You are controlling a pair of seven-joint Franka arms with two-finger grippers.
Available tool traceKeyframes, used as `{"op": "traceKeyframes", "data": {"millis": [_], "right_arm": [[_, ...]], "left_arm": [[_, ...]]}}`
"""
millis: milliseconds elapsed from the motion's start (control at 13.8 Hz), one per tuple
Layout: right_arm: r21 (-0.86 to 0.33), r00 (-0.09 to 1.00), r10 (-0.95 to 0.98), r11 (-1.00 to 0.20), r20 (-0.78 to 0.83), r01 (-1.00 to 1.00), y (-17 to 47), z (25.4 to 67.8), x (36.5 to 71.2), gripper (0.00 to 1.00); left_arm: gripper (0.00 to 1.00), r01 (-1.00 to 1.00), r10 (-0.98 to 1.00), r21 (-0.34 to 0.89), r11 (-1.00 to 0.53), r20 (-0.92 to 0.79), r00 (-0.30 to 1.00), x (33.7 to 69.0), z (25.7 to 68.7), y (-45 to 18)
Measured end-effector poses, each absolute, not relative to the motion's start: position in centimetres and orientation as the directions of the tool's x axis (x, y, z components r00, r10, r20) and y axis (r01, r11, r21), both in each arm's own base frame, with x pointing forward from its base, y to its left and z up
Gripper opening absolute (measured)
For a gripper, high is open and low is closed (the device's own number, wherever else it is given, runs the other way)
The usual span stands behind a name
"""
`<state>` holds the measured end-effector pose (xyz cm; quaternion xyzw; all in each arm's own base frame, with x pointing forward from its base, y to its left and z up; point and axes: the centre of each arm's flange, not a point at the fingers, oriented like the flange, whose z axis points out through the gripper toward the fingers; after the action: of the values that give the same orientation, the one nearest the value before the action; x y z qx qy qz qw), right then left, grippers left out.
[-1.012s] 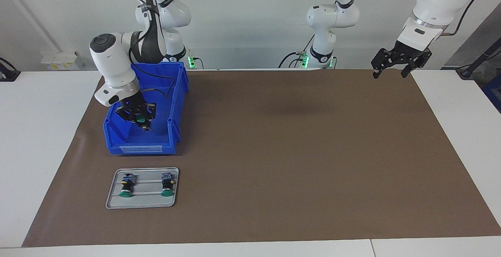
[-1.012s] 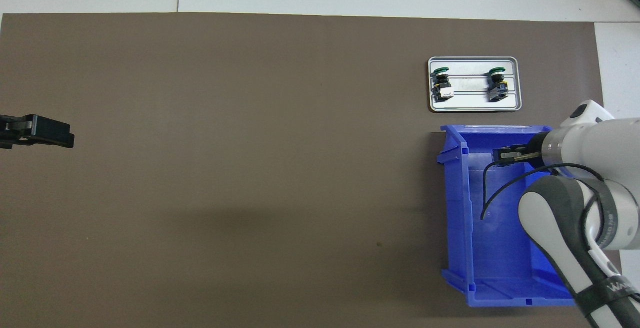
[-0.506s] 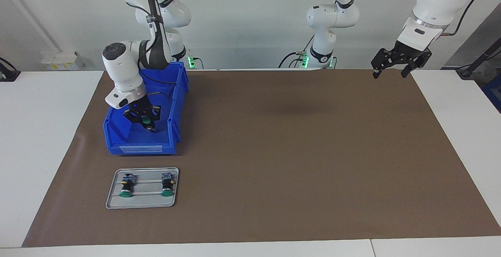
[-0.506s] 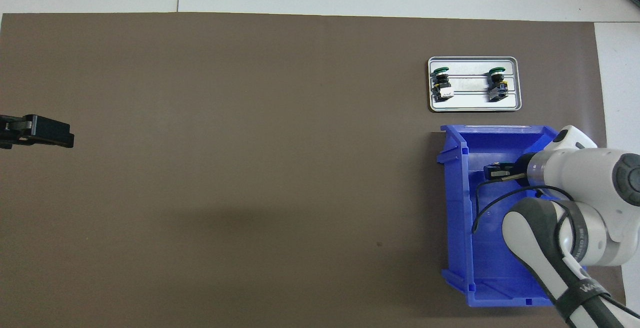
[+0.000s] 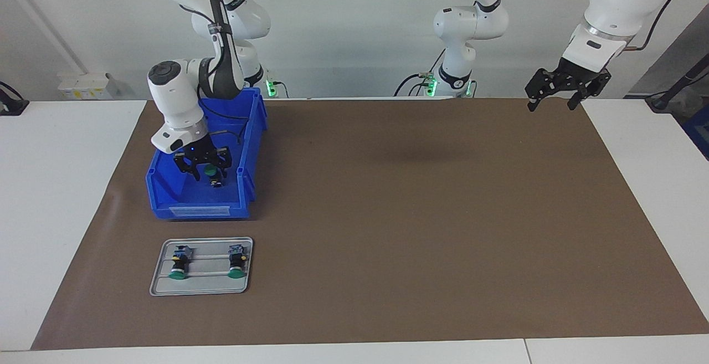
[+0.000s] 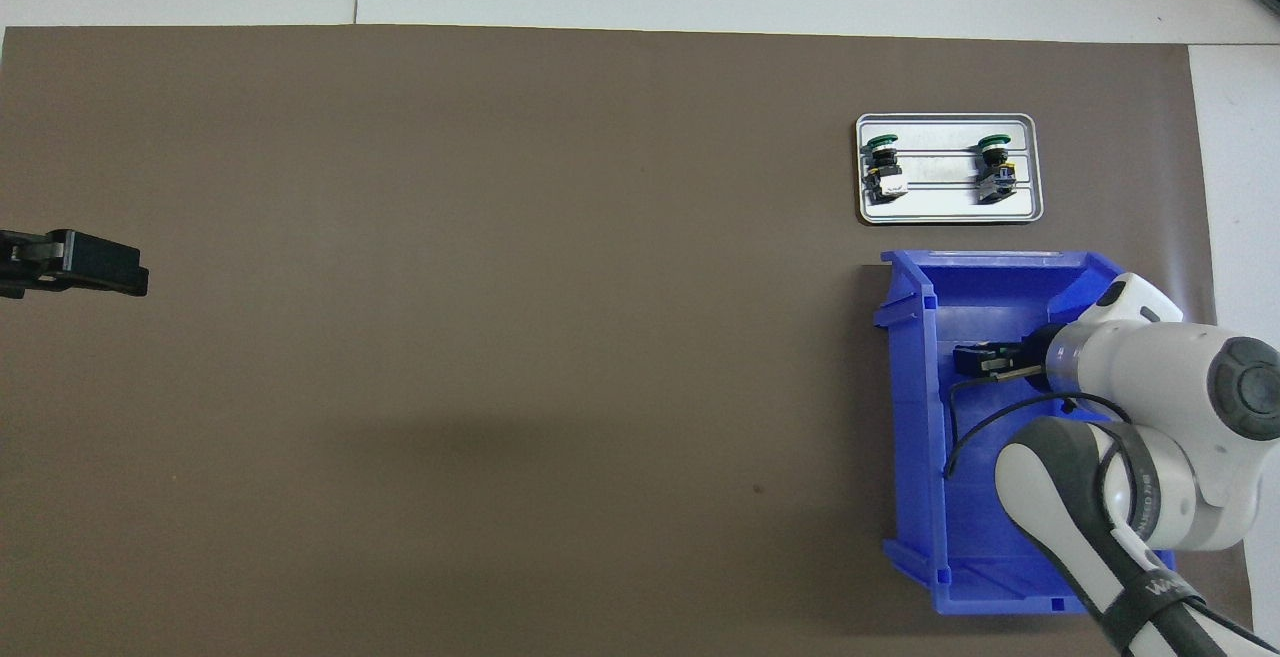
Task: Place and press button with both arms
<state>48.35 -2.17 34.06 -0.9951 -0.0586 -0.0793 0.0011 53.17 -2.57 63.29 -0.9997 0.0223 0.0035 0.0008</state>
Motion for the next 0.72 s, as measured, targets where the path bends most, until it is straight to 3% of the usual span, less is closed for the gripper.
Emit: {"op": "traceKeyframes", "data": {"millis": [72, 434, 723], "right_arm": [[0.002, 0.983, 0.11, -0.994, 0.149, 0.111, -2.0, 35.5, 48.7, 0.99], [-0.025, 0.992, -0.003, -1.0, 0.13, 0.0, -0.6, 47.7, 51.1, 0.99], [-0.021, 0.99, -0.067, -0.998, 0.124, -0.065, -0.6, 54.6, 52.5, 0.99]], "left_arm": [[1.0, -0.045, -0.045, -0.001, -0.999, -0.007, 0.999, 53.2, 63.3, -2.6], [1.0, -0.045, -0.045, -0.001, -0.999, -0.007, 0.999, 53.2, 63.3, -2.6], [1.0, -0.045, -0.045, -0.001, -0.999, -0.007, 0.999, 53.2, 63.3, -2.6]]}}
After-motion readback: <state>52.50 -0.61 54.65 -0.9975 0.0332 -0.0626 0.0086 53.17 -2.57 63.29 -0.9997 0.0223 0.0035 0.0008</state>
